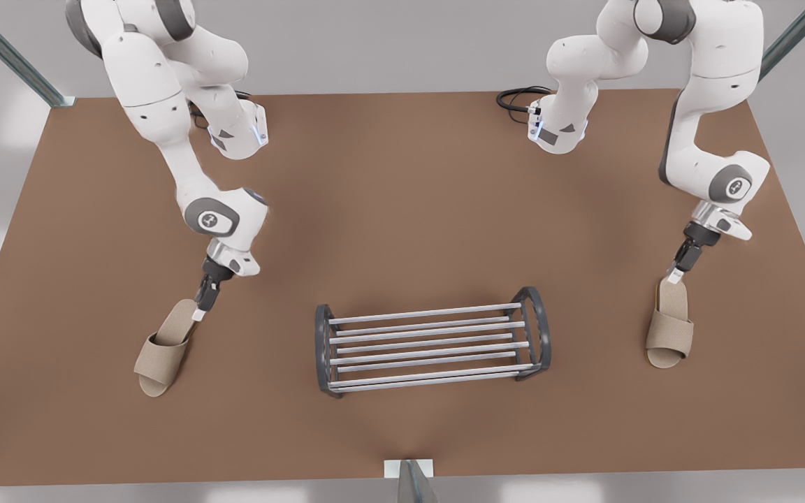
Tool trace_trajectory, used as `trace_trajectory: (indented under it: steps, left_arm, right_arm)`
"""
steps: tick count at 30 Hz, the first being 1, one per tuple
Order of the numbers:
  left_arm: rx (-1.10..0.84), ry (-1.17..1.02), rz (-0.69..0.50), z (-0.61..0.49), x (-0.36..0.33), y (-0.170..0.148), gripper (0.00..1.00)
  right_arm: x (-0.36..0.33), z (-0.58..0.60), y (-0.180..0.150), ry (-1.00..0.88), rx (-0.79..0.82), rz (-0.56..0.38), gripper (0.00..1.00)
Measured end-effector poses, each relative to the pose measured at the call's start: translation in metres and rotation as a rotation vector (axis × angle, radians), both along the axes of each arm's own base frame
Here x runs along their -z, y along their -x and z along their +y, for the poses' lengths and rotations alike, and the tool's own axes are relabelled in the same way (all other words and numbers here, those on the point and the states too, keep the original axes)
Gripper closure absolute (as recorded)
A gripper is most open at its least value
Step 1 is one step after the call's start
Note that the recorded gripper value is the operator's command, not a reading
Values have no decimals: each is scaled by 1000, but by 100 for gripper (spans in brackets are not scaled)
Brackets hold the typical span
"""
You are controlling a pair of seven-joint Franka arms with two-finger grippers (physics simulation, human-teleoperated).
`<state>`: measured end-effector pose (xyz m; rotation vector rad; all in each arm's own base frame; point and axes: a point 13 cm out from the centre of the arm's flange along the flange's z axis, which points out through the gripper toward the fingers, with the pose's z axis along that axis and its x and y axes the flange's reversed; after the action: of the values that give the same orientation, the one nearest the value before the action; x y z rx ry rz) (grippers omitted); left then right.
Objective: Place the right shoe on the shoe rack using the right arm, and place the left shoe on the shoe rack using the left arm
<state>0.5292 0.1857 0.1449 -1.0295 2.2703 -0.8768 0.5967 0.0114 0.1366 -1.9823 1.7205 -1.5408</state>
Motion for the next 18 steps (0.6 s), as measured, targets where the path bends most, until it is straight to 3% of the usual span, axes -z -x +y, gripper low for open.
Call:
trace_trajectory:
  steps: [9, 12, 18]
  left_arm:
    - [-26, -162, -205, 59, 32, 35, 0]
    - [-29, -191, -291, 58, 24, 20, 0]
    - [17, -215, -368, 36, 27, -6, 0]
  right_arm:
    - [42, -69, 25, -113, -54, -91, 0]
    - [50, -63, 24, -187, -50, -125, 0]
    - [29, -57, -11, -308, -14, -260, 0]
